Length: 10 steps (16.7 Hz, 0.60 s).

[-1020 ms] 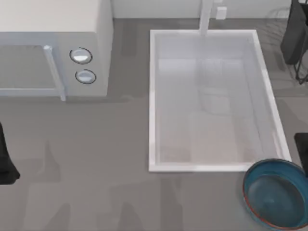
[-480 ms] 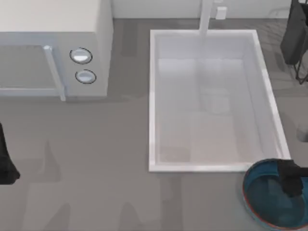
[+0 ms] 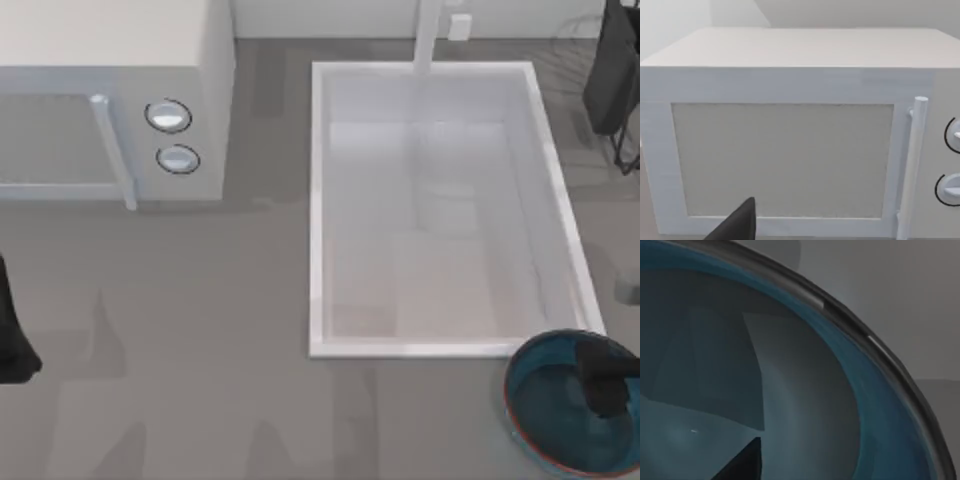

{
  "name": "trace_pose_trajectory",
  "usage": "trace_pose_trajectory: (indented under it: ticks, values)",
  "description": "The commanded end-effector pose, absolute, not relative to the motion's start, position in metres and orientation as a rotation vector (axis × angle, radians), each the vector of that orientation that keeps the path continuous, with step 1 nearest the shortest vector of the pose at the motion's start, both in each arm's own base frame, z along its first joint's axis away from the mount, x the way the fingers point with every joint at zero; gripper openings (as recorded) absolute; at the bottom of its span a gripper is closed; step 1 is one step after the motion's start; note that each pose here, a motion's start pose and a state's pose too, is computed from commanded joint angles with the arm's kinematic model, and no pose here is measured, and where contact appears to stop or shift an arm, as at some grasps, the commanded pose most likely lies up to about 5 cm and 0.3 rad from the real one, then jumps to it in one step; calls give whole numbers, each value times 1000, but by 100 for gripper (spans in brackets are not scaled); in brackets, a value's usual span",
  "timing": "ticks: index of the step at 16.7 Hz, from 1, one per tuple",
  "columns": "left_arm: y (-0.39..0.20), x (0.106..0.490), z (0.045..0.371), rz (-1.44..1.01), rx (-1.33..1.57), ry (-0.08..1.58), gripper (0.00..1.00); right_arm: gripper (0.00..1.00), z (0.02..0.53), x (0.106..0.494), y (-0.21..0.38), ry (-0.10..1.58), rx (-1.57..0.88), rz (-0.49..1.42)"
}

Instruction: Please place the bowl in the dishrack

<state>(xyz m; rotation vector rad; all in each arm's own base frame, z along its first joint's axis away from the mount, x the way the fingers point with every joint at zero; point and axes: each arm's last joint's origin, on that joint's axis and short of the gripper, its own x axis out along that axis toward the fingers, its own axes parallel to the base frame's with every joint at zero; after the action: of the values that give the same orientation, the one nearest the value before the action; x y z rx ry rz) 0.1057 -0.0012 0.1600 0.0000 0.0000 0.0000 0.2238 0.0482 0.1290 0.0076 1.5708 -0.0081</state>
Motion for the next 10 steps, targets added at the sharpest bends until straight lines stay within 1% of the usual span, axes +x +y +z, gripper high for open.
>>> trace_pose_trajectory:
  ticks: [10]
  values:
    - [-1,106,160,0,0,0,100,10,129,224,48,1571,8,-8]
